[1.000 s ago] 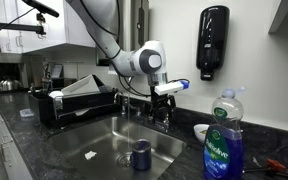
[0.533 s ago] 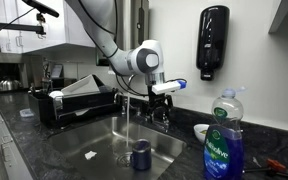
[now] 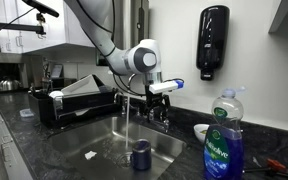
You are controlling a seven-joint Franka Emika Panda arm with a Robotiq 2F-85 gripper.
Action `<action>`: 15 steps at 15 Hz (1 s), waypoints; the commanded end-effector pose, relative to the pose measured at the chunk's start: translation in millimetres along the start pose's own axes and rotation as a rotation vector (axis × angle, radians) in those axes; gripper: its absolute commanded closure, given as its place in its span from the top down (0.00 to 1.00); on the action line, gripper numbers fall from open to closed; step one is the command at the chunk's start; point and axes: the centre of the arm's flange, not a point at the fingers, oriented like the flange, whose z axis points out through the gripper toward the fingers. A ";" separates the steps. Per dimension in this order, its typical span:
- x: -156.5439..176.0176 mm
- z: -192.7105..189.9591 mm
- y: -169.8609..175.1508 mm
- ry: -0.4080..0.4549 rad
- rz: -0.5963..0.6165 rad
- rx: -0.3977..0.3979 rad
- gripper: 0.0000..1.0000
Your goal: Move the faucet handle on the right forwards
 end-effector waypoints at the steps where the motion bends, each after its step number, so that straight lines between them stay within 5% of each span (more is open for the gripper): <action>1: 3.1 -7.5 -19.3 -0.002 -0.041 0.029 1.00; 15: -22.1 -47.9 -24.4 -0.001 0.044 0.049 1.00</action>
